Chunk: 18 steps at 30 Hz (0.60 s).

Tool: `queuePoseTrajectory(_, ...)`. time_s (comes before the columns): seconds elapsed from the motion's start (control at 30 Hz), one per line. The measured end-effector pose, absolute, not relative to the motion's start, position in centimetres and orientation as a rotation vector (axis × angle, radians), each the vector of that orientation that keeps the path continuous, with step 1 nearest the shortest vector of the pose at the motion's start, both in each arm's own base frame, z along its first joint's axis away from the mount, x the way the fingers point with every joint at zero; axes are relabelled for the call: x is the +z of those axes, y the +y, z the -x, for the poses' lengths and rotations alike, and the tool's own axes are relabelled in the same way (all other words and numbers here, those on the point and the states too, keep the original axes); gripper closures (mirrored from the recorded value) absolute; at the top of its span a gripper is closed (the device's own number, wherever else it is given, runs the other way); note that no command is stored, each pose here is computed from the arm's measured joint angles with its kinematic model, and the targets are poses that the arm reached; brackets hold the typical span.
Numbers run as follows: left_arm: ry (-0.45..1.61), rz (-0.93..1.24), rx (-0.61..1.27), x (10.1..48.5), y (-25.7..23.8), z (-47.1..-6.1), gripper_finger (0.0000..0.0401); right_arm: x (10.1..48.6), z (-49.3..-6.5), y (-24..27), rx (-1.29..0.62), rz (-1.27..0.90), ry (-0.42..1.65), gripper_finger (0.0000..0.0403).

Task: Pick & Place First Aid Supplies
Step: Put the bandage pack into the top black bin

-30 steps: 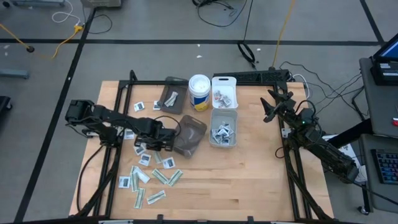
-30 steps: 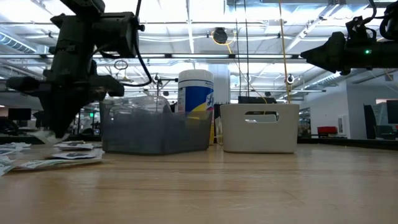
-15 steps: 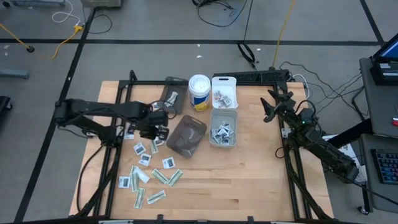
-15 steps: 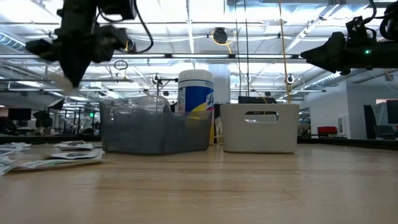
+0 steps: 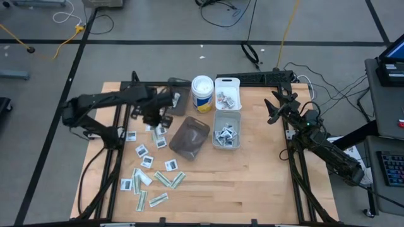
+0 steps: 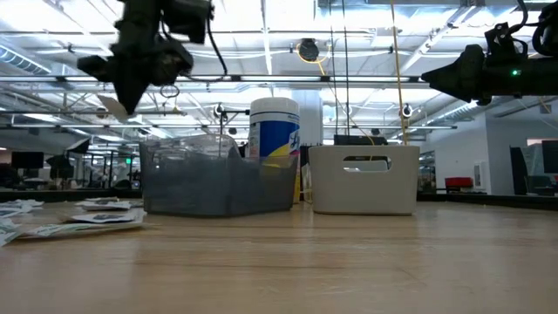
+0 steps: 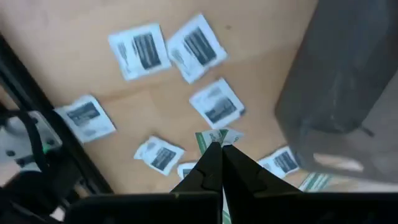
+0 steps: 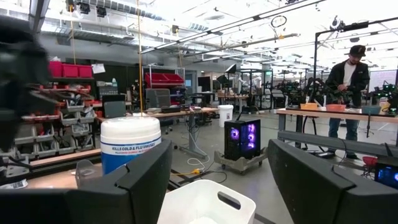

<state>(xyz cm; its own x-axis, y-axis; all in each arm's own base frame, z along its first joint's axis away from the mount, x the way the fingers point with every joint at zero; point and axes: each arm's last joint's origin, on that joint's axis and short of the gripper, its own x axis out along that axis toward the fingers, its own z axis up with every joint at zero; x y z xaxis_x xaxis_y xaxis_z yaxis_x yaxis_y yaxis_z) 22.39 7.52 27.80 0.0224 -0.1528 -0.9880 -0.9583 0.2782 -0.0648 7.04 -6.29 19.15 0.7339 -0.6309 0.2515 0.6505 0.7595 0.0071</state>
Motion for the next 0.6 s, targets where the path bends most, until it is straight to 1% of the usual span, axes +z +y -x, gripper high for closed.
queuePoseTrajectory(0.23, 1.447, 1.096, 0.904, 27.7, 13.9, -23.5, 0.0401, 19.1, -7.0, -6.3, -0.705, 0.083, -0.246, 0.0140)
queuePoseTrajectory(0.6, 1.381, 1.052, 0.872, 28.4, 23.1, -25.7, 0.0401, 19.2, -7.0, -6.3, -0.705, 0.083, -0.246, 0.0140)
